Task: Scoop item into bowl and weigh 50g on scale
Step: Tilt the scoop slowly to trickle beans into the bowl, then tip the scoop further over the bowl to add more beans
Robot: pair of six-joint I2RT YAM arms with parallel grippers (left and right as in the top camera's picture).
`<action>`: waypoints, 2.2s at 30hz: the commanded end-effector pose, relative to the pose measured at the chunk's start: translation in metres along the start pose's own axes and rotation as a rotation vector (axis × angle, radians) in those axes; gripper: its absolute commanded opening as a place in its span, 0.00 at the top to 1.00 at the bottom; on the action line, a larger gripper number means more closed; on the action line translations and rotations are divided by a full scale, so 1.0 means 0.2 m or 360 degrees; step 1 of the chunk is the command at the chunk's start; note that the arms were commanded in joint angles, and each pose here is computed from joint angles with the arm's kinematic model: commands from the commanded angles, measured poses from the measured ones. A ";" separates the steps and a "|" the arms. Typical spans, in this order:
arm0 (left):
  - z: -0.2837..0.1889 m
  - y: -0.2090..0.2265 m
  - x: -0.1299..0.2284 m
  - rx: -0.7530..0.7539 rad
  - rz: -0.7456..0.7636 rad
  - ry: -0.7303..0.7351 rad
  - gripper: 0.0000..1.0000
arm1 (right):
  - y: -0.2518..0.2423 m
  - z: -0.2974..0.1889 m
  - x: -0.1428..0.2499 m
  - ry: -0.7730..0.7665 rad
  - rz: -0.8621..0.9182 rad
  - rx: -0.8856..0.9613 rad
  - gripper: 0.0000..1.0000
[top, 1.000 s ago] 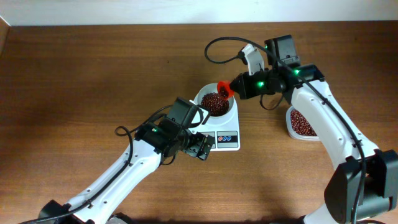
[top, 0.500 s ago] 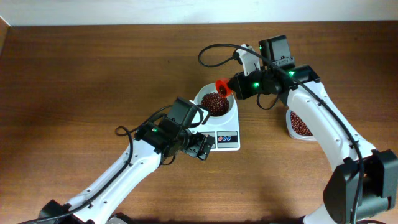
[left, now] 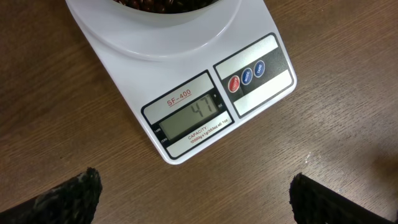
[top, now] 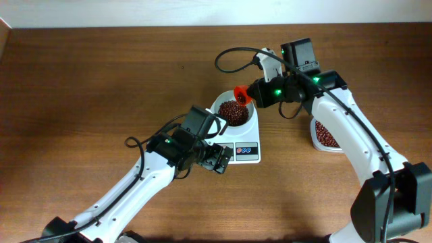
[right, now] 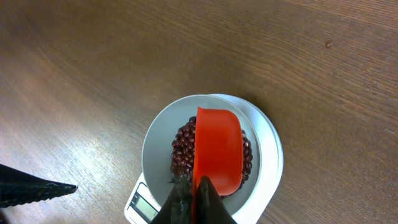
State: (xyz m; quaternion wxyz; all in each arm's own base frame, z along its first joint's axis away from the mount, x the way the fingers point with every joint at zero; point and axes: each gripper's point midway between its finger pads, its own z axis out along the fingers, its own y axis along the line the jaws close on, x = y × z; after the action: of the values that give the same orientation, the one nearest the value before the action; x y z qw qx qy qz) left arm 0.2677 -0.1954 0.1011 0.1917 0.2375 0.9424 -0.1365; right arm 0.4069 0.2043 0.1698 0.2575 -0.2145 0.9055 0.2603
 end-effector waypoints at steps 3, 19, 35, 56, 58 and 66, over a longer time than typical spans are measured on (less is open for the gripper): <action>0.01 0.01 0.01 -0.0009 0.0020 0.0008 0.01 | 0.03 -0.05 -0.08 -0.0071 -0.0045 0.0016 0.96; 0.01 0.01 0.01 -0.0009 0.0020 0.0008 0.01 | 0.06 -0.04 -0.05 -0.0041 -0.0122 0.0021 0.96; 0.01 0.01 0.01 -0.0009 0.0020 0.0008 0.01 | 0.05 -0.05 -0.06 -0.0051 -0.0087 0.0016 0.96; 0.01 0.01 0.01 -0.0009 0.0020 0.0008 0.01 | 0.06 -0.03 -0.06 -0.0049 -0.0076 0.0084 0.96; 0.01 0.01 0.01 -0.0009 0.0020 0.0008 0.01 | 0.06 -0.03 -0.06 -0.0051 -0.0077 0.0084 0.96; 0.01 0.01 0.01 -0.0009 0.0020 0.0008 0.01 | 0.07 -0.03 -0.08 -0.0070 -0.0096 0.0080 0.96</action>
State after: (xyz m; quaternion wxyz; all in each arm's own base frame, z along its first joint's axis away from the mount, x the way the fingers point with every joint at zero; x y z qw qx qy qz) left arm 0.2677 -0.1954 0.1011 0.1917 0.2375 0.9424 -0.1365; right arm 0.4085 0.2111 0.1667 0.2687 -0.2243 0.9095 0.2244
